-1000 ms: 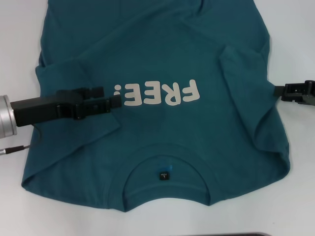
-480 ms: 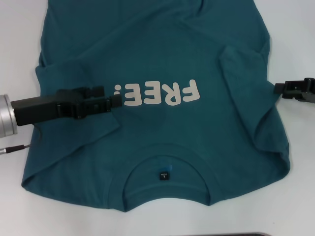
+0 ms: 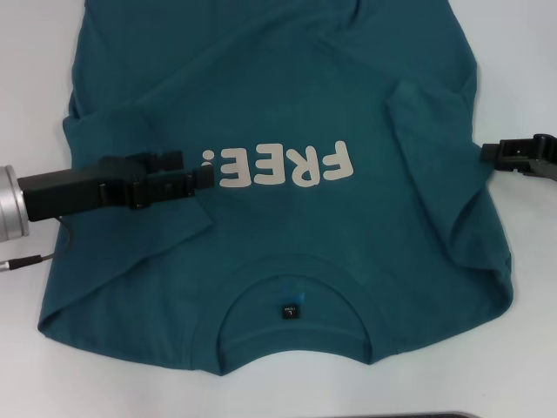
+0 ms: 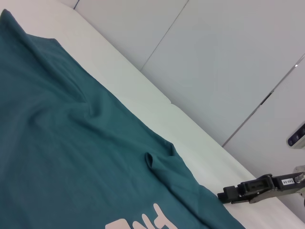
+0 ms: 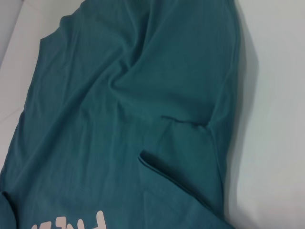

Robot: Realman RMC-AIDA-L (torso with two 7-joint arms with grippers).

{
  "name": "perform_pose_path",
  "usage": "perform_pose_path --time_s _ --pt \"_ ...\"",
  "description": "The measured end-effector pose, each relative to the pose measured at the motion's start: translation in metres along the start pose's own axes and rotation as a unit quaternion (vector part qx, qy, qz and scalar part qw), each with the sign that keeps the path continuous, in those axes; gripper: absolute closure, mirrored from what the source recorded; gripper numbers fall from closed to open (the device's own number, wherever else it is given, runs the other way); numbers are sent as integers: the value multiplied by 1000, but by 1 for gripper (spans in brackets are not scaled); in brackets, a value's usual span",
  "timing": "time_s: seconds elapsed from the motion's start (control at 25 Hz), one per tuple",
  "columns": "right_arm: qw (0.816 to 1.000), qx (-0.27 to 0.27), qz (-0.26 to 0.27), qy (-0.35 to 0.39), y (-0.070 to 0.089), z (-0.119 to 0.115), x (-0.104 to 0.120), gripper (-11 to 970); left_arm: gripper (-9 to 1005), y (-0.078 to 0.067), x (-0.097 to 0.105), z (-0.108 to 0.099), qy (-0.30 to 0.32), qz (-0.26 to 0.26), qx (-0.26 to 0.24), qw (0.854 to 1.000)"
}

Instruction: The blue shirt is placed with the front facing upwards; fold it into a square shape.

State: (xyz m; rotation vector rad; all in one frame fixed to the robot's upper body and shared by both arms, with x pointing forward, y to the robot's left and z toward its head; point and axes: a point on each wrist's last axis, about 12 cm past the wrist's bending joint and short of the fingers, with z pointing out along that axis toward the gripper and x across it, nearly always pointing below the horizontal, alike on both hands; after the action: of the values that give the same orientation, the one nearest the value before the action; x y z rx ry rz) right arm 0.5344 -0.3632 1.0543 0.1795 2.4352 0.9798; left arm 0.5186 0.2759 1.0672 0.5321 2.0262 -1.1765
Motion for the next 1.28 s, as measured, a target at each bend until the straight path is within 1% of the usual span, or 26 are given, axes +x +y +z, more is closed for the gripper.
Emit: perform_pose_path --time_s 0.28,1.08,1.28 --pt "1000 -3 -3 -2 2 1 -3 526 111 0 0 0 0 0 0 1000" --pt "999 -34 -36 21 30 25 -13 527 113 0 -2 2 2 3 1 1000" --pt "998 -35 -38 24 31 27 -13 527 112 0 -2 2 2 3 -2 1000"
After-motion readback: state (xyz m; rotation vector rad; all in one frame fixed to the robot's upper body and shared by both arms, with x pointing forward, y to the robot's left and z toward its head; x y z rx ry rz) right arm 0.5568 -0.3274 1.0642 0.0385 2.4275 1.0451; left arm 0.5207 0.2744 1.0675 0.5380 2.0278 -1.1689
